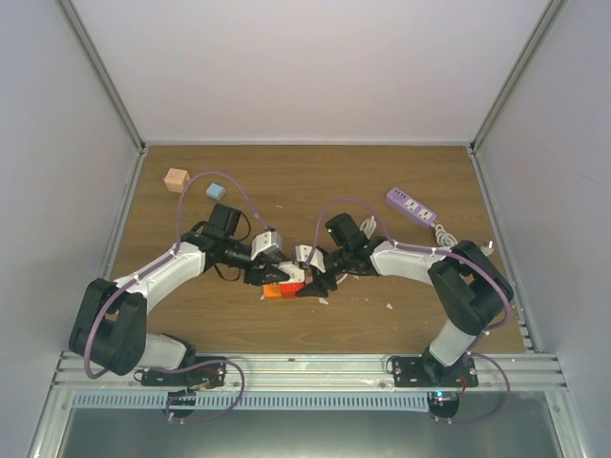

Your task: Pull the plug off the socket

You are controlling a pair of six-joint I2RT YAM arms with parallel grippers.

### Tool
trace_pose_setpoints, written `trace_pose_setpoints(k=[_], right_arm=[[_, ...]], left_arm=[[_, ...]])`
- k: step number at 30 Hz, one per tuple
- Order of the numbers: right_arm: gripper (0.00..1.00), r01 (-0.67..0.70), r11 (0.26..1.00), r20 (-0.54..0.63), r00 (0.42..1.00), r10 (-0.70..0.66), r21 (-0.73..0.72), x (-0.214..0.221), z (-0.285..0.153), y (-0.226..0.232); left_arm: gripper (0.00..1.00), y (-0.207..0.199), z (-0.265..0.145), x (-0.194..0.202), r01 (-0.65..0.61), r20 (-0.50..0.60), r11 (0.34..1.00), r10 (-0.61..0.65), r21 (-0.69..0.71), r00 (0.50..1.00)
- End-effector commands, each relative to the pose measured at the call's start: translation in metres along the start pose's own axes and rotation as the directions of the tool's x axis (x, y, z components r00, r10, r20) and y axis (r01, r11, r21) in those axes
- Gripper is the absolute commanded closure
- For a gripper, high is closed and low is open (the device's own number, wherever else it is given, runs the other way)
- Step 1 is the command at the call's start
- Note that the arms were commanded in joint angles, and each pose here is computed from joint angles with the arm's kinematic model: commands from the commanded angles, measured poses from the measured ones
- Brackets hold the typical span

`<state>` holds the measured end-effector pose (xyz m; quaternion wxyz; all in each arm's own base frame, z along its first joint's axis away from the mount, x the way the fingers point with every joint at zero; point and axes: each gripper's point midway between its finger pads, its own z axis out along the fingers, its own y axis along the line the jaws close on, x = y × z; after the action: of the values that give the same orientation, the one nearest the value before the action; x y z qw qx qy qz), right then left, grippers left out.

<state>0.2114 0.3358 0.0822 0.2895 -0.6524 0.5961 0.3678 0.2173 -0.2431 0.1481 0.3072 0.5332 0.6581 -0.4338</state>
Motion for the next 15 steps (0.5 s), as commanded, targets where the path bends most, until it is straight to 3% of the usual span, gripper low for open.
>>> trace_pose_setpoints(k=[1, 7, 15], right_arm=[[0.25, 0.023, 1.0, 0.028, 0.999, -0.023, -0.001, -0.009, 0.001, -0.002], [0.24, 0.05, 0.998, 0.07, 0.996, -0.051, 0.026, -0.019, -0.004, -0.002], [0.23, 0.086, 0.996, 0.133, 0.987, -0.089, 0.031, -0.036, -0.011, 0.002]], left_arm=[[0.49, -0.012, -0.002, -0.004, -0.047, 0.023, 0.999, 0.047, 0.017, 0.999], [0.54, -0.014, -0.002, -0.001, -0.096, 0.019, 0.995, 0.096, -0.015, 0.995], [0.53, -0.008, -0.003, -0.002, -0.107, 0.006, 0.992, 0.108, -0.059, 0.994]])
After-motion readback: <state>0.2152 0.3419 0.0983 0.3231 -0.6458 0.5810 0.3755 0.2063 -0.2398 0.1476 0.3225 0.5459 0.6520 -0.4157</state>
